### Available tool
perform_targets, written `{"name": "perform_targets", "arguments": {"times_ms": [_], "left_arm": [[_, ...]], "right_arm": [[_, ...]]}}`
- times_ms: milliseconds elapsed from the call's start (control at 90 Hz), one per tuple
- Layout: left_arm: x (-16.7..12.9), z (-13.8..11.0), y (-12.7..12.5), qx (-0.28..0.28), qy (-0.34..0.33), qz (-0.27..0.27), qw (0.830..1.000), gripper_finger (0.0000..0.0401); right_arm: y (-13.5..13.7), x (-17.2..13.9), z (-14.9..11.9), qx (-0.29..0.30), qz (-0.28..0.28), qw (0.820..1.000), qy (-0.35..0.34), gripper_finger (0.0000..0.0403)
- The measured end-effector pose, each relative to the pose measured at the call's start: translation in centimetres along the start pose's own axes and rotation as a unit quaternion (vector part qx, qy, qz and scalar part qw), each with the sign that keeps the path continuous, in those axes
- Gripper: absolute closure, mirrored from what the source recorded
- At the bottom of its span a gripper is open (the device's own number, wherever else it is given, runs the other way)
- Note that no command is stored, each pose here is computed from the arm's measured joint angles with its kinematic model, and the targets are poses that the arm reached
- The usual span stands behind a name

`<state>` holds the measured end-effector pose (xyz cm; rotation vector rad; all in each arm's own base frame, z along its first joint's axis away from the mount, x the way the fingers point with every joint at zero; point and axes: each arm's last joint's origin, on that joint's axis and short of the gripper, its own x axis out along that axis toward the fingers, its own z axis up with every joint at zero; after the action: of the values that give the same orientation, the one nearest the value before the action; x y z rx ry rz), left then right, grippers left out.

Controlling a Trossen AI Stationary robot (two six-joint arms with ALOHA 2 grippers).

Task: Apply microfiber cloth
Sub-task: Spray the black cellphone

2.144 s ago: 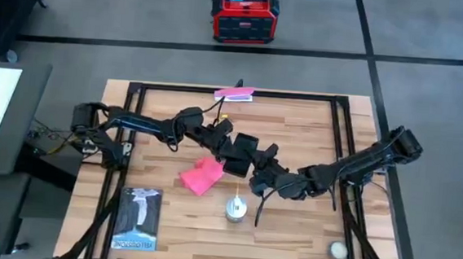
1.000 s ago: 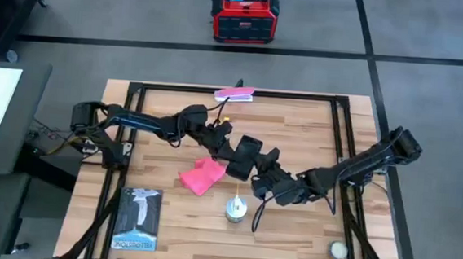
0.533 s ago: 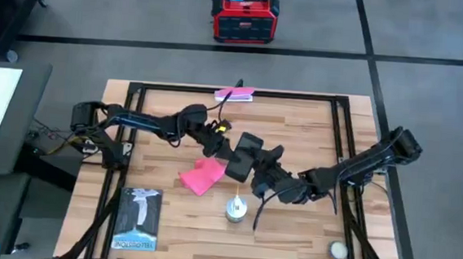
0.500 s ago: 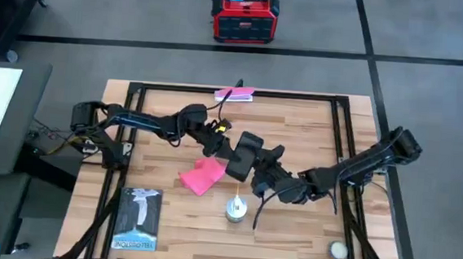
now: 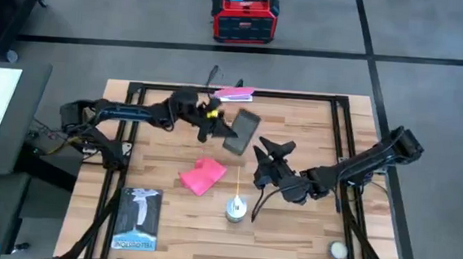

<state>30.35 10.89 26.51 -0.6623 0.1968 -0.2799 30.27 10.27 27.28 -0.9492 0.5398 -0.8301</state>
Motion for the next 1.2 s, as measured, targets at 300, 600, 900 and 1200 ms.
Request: {"name": "perform_targets", "arguments": {"times_ms": [300, 600, 900, 1200], "left_arm": [[-1.9, 0.7, 1.0, 0.109, -0.014, 0.098, 0.989, 0.0396], [-2.1, 1.2, 1.5, 0.255, -0.035, 0.188, 0.948, 0.0396], [-1.4, 0.8, 0.8, 0.320, -0.025, 0.193, 0.927, 0.0396], [-3.6, -1.6, -0.1, 0.313, -0.045, 0.225, 0.922, 0.0396]], "right_arm": [[0.2, -1.1, 0.1, 0.079, -0.003, 0.997, -0.001, 0.0208], [0.5, -2.3, 0.3, 0.207, 0.013, 0.978, -0.018, 0.0331], [0.1, -4.2, 2.1, 0.288, 0.115, 0.946, -0.090, 0.0402], [-0.6, -4.6, 2.7, 0.332, 0.258, 0.907, -0.032, 0.0403]]}}
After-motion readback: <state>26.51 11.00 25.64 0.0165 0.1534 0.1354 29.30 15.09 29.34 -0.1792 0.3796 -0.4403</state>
